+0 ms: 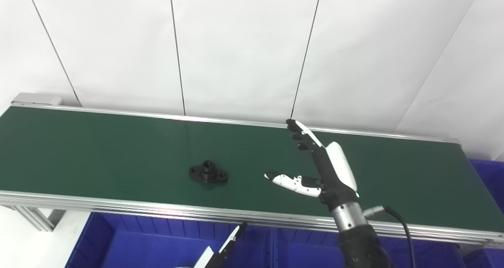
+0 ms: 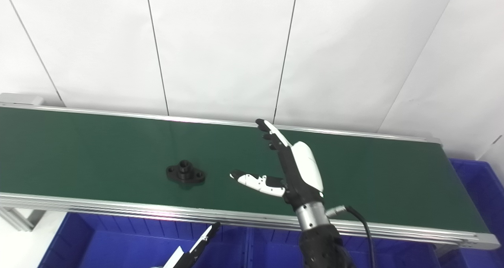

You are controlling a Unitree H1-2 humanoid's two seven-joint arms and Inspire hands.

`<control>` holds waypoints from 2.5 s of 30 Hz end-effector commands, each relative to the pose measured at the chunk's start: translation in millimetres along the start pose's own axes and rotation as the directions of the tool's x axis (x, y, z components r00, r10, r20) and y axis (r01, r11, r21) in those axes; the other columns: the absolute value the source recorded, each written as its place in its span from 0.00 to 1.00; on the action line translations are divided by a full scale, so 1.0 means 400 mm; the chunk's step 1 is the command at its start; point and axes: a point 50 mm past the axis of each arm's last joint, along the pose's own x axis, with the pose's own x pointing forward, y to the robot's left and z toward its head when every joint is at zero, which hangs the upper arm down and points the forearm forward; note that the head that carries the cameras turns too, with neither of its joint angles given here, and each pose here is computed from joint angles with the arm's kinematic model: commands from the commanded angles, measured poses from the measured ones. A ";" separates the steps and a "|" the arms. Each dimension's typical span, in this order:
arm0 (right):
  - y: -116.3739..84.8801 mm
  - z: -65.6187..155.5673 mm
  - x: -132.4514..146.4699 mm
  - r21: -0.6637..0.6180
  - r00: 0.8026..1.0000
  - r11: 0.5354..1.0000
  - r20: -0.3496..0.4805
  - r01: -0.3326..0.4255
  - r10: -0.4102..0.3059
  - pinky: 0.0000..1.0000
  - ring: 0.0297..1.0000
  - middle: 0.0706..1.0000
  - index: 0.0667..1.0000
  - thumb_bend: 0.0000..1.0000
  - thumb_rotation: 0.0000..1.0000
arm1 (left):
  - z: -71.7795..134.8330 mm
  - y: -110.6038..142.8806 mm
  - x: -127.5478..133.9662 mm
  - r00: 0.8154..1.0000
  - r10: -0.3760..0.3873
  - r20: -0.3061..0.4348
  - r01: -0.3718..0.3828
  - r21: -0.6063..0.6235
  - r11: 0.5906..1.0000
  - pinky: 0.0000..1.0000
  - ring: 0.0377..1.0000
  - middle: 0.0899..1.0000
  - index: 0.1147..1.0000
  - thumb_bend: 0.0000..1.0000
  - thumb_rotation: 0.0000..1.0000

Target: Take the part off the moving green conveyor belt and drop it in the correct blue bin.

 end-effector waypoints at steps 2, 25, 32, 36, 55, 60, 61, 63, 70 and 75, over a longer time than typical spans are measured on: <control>-0.017 0.017 0.042 -0.050 1.000 0.999 0.017 -0.004 0.005 0.74 0.82 0.84 0.91 0.69 0.48 | 0.029 0.000 0.017 0.997 -0.002 0.075 0.002 -0.001 1.000 1.00 1.00 1.00 1.00 0.72 0.90; 0.056 -0.054 0.230 -0.244 0.975 0.944 -0.057 -0.224 0.217 0.76 0.84 0.87 0.92 0.77 0.49 | 0.028 -0.037 0.040 0.997 -0.019 0.070 0.020 -0.008 1.000 1.00 1.00 1.00 1.00 0.73 0.85; 0.078 -0.069 0.268 -0.377 0.957 0.880 -0.073 -0.287 0.281 0.83 0.85 0.86 0.91 0.76 0.48 | 0.035 -0.052 0.049 0.997 -0.020 0.078 0.020 -0.005 1.000 1.00 1.00 1.00 1.00 0.72 0.85; 0.087 -0.080 0.286 -0.410 0.946 0.854 -0.100 -0.321 0.308 0.85 0.85 0.86 0.90 0.76 0.45 | 0.036 -0.059 0.053 0.997 -0.017 0.079 0.017 -0.004 1.000 1.00 1.00 1.00 1.00 0.75 0.85; 0.142 -0.152 0.291 -0.516 0.879 0.714 -0.216 -0.473 0.426 0.87 0.85 0.86 0.91 0.76 0.36 | 0.050 -0.076 0.060 0.995 -0.001 0.103 0.000 0.019 1.000 1.00 1.00 1.00 1.00 0.76 0.85; 0.157 -0.175 0.272 -0.524 0.872 0.701 -0.220 -0.484 0.438 0.83 0.83 0.84 0.90 0.77 0.34 | 0.053 -0.079 0.060 0.994 0.002 0.106 -0.003 0.011 1.000 1.00 1.00 1.00 1.00 0.76 0.85; 0.161 -0.179 0.266 -0.519 0.871 0.704 -0.219 -0.485 0.439 0.82 0.82 0.83 0.90 0.77 0.34 | 0.054 -0.079 0.061 0.994 0.003 0.107 -0.004 0.009 1.000 1.00 1.00 1.00 1.00 0.76 0.85; 0.167 -0.183 0.255 -0.505 0.872 0.714 -0.216 -0.484 0.439 0.62 0.67 0.72 0.87 0.73 0.24 | 0.056 -0.080 0.060 0.994 0.001 0.109 -0.001 0.005 1.000 1.00 1.00 1.00 1.00 0.76 0.85; 0.165 -0.173 0.232 -0.528 0.882 0.712 -0.196 -0.463 0.428 0.37 0.38 0.47 0.51 0.51 0.00 | 0.060 -0.082 0.063 0.994 0.007 0.112 -0.006 -0.006 1.000 1.00 1.00 1.00 1.00 0.77 0.84; 0.162 -0.158 0.230 -0.560 0.890 0.700 -0.179 -0.442 0.418 0.35 0.37 0.45 0.51 0.51 0.00 | 0.060 -0.083 0.066 0.993 0.014 0.113 -0.014 -0.004 1.000 1.00 1.00 1.00 1.00 0.75 0.84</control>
